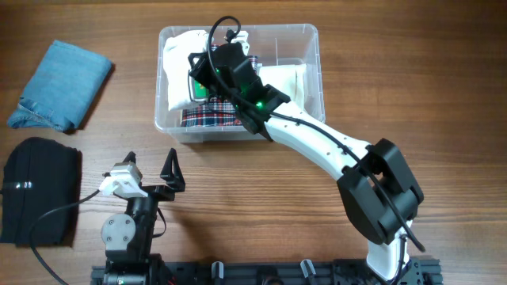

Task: Pack container
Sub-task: 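Press and tuck the white T-shirt into the box with the right gripper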

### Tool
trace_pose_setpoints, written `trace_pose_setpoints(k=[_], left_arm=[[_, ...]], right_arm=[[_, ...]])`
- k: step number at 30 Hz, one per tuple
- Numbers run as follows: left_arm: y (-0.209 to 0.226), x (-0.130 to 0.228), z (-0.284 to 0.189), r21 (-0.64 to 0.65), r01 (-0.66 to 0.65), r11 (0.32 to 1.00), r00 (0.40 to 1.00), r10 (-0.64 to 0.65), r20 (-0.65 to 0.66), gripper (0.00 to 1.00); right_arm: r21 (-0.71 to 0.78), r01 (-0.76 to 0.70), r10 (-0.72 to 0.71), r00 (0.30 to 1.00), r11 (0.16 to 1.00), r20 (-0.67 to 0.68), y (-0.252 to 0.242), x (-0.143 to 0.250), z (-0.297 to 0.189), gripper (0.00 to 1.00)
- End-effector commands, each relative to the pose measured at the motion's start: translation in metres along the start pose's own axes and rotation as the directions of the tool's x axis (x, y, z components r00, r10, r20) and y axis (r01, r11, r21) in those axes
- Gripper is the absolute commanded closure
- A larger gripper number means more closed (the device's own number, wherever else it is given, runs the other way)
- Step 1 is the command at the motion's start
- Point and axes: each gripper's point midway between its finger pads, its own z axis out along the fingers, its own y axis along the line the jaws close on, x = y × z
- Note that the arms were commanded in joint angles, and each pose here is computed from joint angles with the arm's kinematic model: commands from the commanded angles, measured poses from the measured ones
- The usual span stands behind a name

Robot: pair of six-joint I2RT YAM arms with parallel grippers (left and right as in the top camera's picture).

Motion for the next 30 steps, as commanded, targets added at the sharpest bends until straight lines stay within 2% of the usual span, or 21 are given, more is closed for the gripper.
trace_pose_setpoints(k=[1, 5, 9, 10, 14, 18, 20, 22, 24, 26, 28, 30], left_arm=[[0.001, 0.002, 0.0, -0.002, 0.001, 1.0, 1.0, -0.001, -0.003, 0.0], [0.001, 0.002, 0.0, -0.002, 0.001, 1.0, 1.0, -0.001, -0.003, 0.0], [0.001, 0.002, 0.0, -0.002, 0.001, 1.0, 1.0, -0.001, -0.003, 0.0], [0.0, 0.002, 0.0, -0.001, 0.001, 1.0, 1.0, -0.001, -0.003, 0.0], [0.0, 0.002, 0.0, -0.001, 0.001, 1.0, 1.0, -0.001, -0.003, 0.0], [0.001, 0.002, 0.0, -0.002, 0.001, 1.0, 1.0, -0.001, -0.003, 0.0], [0.001, 0.002, 0.0, -0.002, 0.001, 1.0, 1.0, -0.001, -0.003, 0.0], [0.001, 0.002, 0.0, -0.002, 0.001, 1.0, 1.0, -0.001, -0.003, 0.0], [0.0, 0.002, 0.0, -0.001, 0.001, 1.0, 1.0, -0.001, -0.003, 0.0], [0.0, 0.002, 0.0, -0.001, 0.001, 1.0, 1.0, -0.001, -0.003, 0.0], [0.001, 0.002, 0.0, -0.002, 0.001, 1.0, 1.0, -0.001, -0.003, 0.0], [0.0, 0.002, 0.0, -0.001, 0.001, 1.0, 1.0, -0.001, -0.003, 0.0]], right_arm=[[-0.047, -0.055, 0.056, 0.998, 0.997, 0.013, 0.018, -0.005, -0.001, 0.96], [-0.005, -0.045, 0.045, 0.999, 0.999, 0.025, 0.008, -0.006, 0.0, 0.96], [0.061, -0.042, 0.04, 0.999, 0.997, 0.031, -0.008, -0.005, 0.0, 0.51], [0.074, -0.038, 0.036, 0.999, 0.997, 0.029, -0.011, -0.004, 0.0, 0.43], [0.089, 0.073, -0.075, 0.997, 0.993, 0.028, -0.016, -0.01, 0.0, 0.27], [0.184, 0.228, -0.238, 0.971, 0.956, 0.035, -0.039, -0.034, -0.006, 0.19], [0.276, 0.302, -0.328, 0.943, 0.912, 0.052, -0.057, -0.06, -0.017, 0.19], [0.327, 0.378, -0.418, 0.907, 0.866, 0.059, -0.061, -0.085, -0.03, 0.18], [0.369, 0.518, -0.57, 0.821, 0.772, 0.04, -0.06, -0.112, -0.046, 0.09], [0.369, 0.611, -0.659, 0.752, 0.7, 0.003, -0.056, -0.117, -0.051, 0.07], [0.297, 0.713, -0.733, 0.678, 0.635, -0.059, -0.048, -0.103, -0.048, 0.07], [0.251, 0.742, -0.749, 0.657, 0.622, -0.085, -0.043, -0.088, -0.045, 0.08]])
